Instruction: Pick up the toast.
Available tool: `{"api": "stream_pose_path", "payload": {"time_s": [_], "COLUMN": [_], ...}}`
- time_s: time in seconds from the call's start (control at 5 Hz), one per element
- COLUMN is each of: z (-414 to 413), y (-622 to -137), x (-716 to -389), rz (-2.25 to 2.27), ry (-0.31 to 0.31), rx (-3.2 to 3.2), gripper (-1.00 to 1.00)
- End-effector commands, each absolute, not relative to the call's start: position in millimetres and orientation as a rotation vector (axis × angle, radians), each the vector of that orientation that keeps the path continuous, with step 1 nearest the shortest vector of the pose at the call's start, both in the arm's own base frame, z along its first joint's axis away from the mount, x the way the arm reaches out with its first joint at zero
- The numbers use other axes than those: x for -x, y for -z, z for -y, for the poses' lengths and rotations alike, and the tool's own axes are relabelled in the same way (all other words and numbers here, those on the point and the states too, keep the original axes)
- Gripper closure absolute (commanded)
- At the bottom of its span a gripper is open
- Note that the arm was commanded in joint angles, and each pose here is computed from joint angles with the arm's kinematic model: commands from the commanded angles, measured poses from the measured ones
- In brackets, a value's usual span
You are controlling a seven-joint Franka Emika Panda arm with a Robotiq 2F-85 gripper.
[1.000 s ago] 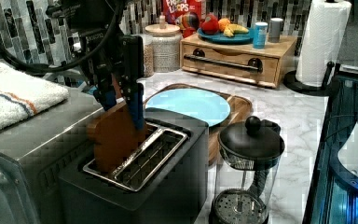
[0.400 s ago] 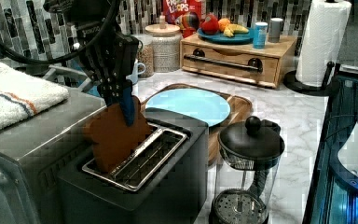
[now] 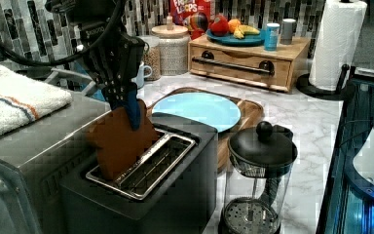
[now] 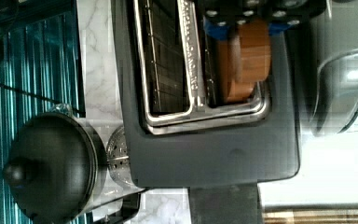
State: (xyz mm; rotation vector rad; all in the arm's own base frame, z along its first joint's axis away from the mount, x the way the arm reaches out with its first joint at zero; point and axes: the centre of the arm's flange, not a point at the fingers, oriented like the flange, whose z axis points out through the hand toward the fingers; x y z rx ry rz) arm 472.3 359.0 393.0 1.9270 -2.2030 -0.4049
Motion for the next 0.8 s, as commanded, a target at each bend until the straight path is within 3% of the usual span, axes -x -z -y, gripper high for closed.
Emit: {"api": "stream_pose_path", "payload": {"time_s": [0.2,0.6,0.8], "z": [-342.6,-302.6,-279.4], "y": [-566.5,-603.1,-607.7], "x": [-510.1,-543.7,-547.0], "rz": [2.382,2.396,2.392], "ry": [0.430,0.519,0.479], "rx": [-2.216,-2.198,-2.207], "gripper": [1.00,1.00,1.00]}}
